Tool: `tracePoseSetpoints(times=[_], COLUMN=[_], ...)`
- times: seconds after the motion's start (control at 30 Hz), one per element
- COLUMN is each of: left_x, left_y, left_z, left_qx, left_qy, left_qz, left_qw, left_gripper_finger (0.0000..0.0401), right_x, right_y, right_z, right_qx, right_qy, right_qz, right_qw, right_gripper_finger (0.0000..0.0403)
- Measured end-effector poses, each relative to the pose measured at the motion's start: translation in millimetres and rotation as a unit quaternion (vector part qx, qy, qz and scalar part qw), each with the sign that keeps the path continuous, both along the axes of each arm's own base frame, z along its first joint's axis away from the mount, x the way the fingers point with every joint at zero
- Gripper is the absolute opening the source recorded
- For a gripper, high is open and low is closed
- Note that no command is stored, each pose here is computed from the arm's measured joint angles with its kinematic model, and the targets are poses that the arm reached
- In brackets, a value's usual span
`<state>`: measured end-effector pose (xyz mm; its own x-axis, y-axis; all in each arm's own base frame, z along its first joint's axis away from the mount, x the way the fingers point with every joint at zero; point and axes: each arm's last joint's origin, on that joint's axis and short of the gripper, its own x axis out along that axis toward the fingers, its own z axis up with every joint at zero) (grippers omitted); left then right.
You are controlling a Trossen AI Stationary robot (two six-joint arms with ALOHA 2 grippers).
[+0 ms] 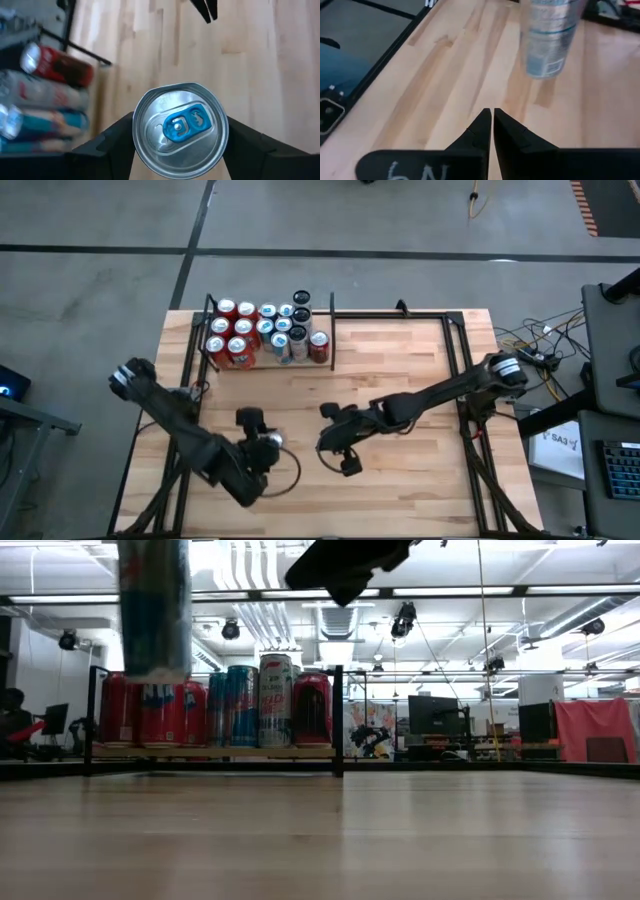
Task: Place canned beverage on shelf
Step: Put the blue soda can on the shelf aligned with the other blue soda can
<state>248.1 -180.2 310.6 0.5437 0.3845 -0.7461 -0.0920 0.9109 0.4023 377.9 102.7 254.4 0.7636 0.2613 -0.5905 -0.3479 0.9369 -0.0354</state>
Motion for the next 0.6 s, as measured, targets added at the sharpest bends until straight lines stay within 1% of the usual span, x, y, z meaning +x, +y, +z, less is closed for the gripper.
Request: tracePoseSetpoints(times=[0.17,0.3,0.47,0.6], left_x=[-2,-5,-17,-30], left_y=[36,69,116,149], left_z=[26,38,39,31], left_qx=[0.033,0.058,0.045,0.032], left_qy=[0.007,0.02,0.025,-0.002], left_qz=[-0.035,-0.038,0.001,0.057], left_qw=[0.999,0.997,0.999,0.998], left_gripper_finger=[0.0221,0.0221,0.0221,0.0221], right_x=[-12,-17,-16,-15], right_y=[-15,-25,-37,-48], right_z=[19,28,30,29], right_qx=[-0.015,-0.023,-0.031,-0.036], right_qy=[-0.006,-0.017,-0.021,-0.019], right_qz=[-0.001,-0.006,-0.015,-0.027], right_qw=[1.0,1.0,0.999,0.999], right_gripper_finger=[0.0009,0.0009,0.0009,0.0009])
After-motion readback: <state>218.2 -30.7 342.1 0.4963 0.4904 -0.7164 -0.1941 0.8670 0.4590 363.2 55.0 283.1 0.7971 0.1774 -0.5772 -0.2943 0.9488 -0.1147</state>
